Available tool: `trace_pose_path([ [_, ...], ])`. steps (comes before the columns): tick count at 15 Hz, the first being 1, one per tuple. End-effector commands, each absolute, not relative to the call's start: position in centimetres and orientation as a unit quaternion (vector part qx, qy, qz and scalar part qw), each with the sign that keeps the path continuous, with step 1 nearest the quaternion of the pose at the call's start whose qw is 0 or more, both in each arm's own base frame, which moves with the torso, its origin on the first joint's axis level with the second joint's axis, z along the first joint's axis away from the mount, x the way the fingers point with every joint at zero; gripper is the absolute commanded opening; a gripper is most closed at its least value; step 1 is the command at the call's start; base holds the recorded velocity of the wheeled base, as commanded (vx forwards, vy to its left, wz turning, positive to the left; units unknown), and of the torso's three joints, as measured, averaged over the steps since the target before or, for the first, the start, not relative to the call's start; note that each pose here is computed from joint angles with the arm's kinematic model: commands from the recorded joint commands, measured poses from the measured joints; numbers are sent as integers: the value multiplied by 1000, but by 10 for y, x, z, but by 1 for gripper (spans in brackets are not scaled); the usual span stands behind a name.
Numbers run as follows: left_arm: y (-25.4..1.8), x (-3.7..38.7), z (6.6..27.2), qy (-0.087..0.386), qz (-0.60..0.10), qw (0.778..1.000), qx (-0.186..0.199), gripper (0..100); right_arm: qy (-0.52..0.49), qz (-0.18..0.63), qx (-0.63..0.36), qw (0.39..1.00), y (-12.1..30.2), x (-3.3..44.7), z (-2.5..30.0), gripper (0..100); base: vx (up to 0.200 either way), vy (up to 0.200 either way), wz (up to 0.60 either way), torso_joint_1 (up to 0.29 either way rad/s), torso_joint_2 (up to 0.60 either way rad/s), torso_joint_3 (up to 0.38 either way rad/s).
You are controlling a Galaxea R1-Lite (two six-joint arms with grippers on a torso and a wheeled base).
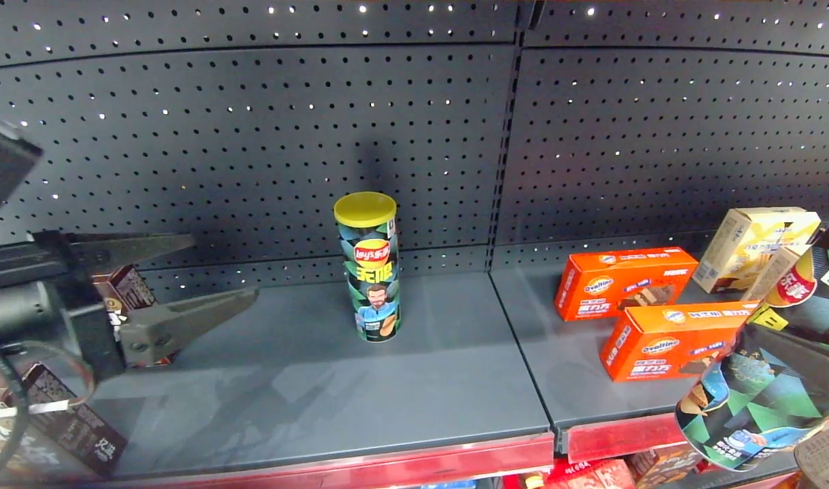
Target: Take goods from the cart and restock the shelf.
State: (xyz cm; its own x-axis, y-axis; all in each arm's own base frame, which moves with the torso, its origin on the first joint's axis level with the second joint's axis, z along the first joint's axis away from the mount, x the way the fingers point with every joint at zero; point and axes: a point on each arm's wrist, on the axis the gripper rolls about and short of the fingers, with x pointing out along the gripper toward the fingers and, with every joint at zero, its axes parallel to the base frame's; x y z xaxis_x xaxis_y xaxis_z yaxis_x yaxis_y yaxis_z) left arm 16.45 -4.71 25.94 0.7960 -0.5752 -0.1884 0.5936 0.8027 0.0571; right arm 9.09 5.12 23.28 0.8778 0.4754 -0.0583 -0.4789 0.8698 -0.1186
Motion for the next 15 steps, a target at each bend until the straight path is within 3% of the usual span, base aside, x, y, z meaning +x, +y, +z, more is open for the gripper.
trace_pose_path([
  [1,-59,209,229,125,-315,939,54,100,17,247,-66,967,53,93,232,0,0,0,0,0,0,0],
  [3,-64,228,212,108,-316,941,56,100,19,247,-67,966,53,94,232,0,0,0,0,0,0,0],
  [7,-51,241,190,126,-323,937,38,100,20,254,-73,964,55,96,232,0,0,0,0,0,0,0],
  [12,-49,256,178,140,-325,935,30,100,19,254,-73,964,55,95,232,0,0,0,0,0,0,0],
  [15,-52,271,174,124,-328,936,25,100,19,255,-73,964,54,94,231,0,0,0,0,0,0,0],
])
